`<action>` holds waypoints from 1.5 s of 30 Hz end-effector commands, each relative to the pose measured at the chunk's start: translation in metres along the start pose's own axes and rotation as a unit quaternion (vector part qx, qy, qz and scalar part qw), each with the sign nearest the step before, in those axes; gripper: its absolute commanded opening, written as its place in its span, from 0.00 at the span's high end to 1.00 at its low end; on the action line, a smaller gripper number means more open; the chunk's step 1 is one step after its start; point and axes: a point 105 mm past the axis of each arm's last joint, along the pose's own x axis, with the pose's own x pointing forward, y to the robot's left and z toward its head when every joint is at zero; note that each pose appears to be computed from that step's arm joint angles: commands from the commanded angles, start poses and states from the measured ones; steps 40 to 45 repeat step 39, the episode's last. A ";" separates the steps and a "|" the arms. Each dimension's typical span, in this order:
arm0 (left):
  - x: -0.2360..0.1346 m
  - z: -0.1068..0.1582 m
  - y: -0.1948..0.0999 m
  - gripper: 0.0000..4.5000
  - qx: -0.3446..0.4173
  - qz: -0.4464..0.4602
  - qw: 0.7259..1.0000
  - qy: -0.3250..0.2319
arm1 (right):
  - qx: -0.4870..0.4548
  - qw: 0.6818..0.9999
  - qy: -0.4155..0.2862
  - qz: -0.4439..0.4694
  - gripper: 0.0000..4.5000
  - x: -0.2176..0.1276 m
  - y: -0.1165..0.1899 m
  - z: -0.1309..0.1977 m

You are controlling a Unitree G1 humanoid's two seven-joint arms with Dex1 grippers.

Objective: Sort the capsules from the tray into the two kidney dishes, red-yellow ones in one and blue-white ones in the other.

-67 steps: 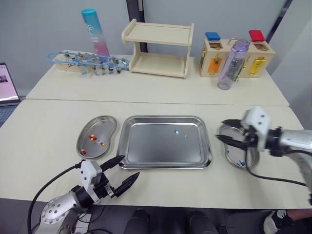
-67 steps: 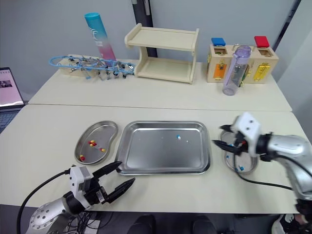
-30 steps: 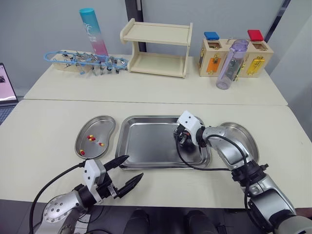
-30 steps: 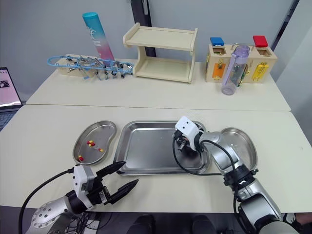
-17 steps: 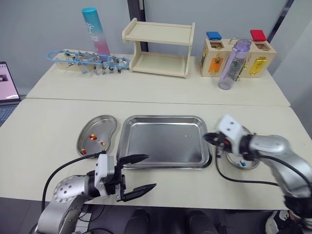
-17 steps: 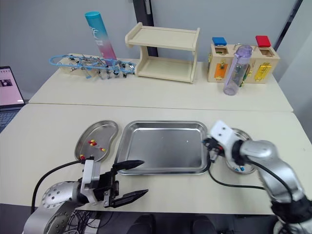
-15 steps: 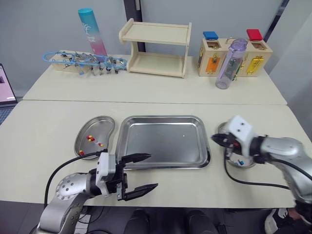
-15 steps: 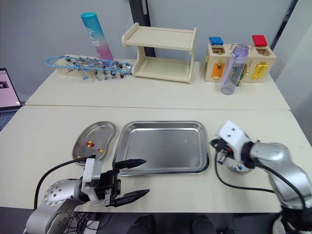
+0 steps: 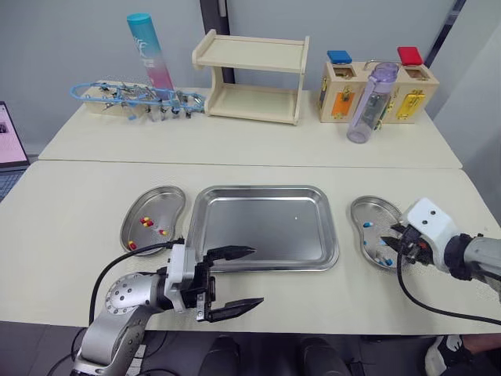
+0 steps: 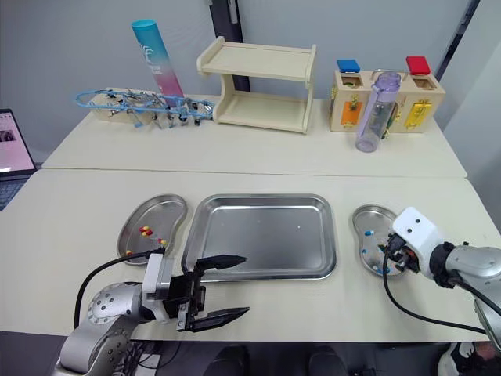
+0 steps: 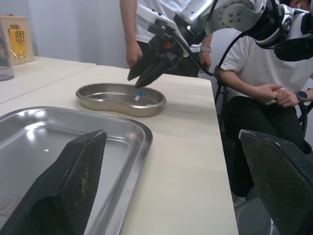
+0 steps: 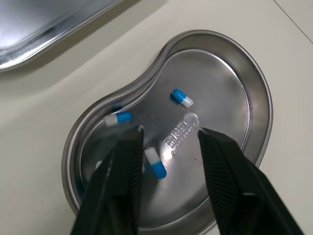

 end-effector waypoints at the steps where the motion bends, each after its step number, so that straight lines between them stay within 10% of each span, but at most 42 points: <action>1: 0.004 0.008 -0.003 0.00 0.023 -0.003 1.000 -0.013 | -0.030 0.999 -0.019 -0.027 0.36 -0.009 -0.011 0.009; 6: -0.007 0.015 0.015 0.00 0.028 0.067 0.997 -0.003 | -0.063 0.996 -0.058 -0.014 0.01 -0.016 -0.012 0.017; 14: -0.095 0.025 0.055 0.00 0.034 0.278 0.955 0.098 | -0.122 0.983 -0.133 0.040 0.01 -0.039 -0.013 0.012; 23: -0.257 0.022 0.044 0.00 -0.002 0.455 0.840 0.296 | -0.092 0.987 -0.044 0.122 0.00 -0.068 -0.046 -0.029; 32: -0.284 0.019 0.048 0.00 -0.016 0.494 0.778 0.388 | -0.099 0.984 -0.006 0.150 0.00 -0.074 -0.051 -0.045; 45: -0.284 0.023 0.060 0.00 -0.026 0.509 0.780 0.362 | -0.096 0.984 -0.009 0.151 0.00 -0.071 -0.047 -0.045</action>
